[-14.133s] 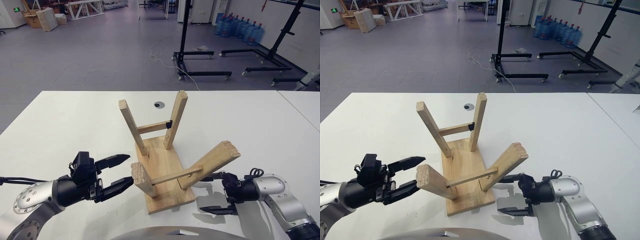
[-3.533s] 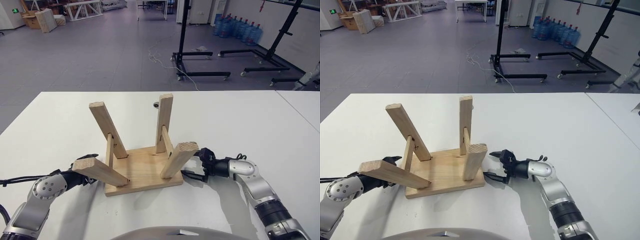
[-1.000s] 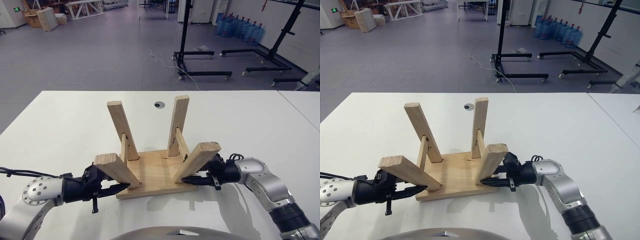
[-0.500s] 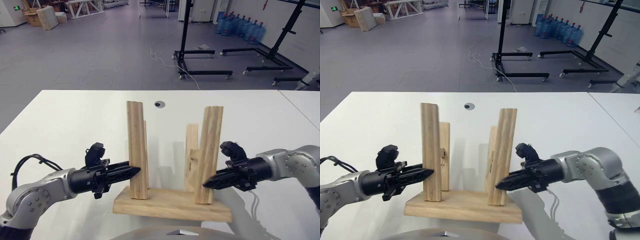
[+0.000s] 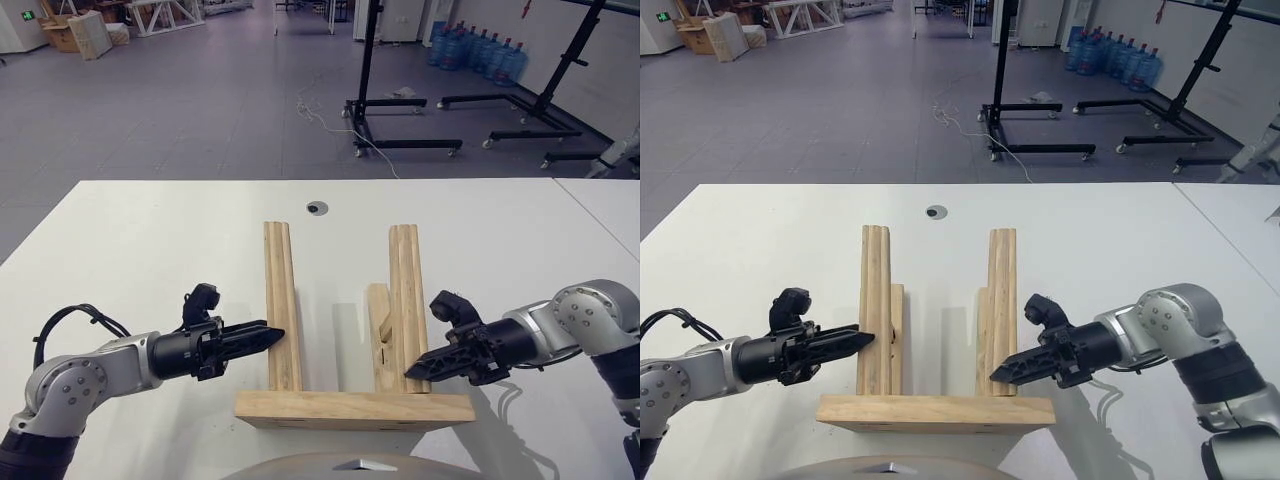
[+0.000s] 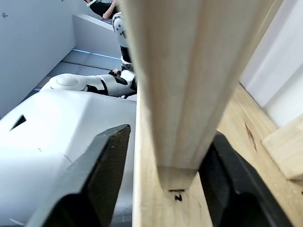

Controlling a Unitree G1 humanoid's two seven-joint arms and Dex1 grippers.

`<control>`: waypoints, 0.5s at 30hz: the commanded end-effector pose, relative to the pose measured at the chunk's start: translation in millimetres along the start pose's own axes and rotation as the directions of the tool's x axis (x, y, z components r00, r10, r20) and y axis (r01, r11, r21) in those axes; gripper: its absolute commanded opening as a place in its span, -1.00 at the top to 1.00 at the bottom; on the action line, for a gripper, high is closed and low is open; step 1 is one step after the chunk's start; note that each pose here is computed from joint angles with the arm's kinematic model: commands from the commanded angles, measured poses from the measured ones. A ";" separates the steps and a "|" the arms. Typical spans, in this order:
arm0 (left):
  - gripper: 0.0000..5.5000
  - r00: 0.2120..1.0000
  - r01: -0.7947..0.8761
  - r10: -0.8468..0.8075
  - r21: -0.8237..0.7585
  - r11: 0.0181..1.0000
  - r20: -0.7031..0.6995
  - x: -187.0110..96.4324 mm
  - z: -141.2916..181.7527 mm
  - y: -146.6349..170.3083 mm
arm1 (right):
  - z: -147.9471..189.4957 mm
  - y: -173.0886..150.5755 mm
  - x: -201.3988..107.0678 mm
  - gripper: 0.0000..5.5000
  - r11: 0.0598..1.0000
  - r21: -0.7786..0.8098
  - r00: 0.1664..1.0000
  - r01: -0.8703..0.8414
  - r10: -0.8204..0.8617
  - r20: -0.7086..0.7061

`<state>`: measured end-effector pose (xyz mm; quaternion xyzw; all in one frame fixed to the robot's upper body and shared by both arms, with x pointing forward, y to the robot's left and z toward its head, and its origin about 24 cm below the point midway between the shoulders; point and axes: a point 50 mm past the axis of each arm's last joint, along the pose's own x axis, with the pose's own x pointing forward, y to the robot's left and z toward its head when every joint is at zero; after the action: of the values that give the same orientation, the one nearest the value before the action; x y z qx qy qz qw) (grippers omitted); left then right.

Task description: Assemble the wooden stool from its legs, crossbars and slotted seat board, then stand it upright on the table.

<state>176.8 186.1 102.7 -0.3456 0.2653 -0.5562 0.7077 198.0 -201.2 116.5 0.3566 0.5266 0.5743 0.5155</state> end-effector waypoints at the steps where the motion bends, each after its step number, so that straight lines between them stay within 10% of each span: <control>1: 0.14 1.000 -0.013 0.013 0.021 1.000 -0.003 -7.2 7.4 -2.6 | 12.3 6.4 -7.3 -0.09 0.998 -0.051 0.998 0.036 -0.033 0.054; 11: 0.14 0.955 -0.290 0.296 0.314 0.904 0.029 -80.7 18.6 -1.9 | 3.2 11.1 -41.9 -0.16 0.964 -0.204 0.976 0.168 -0.135 0.168; 15: 0.14 0.871 -0.240 0.445 0.611 0.754 -0.208 -90.7 -14.3 -10.5 | 2.4 -1.9 -71.0 -0.16 0.776 -0.461 0.870 0.432 -0.222 0.441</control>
<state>154.8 272.3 109.4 -0.0764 0.2372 -0.4913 0.8346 212.1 -253.8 132.2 0.2651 0.3688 0.5531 0.6985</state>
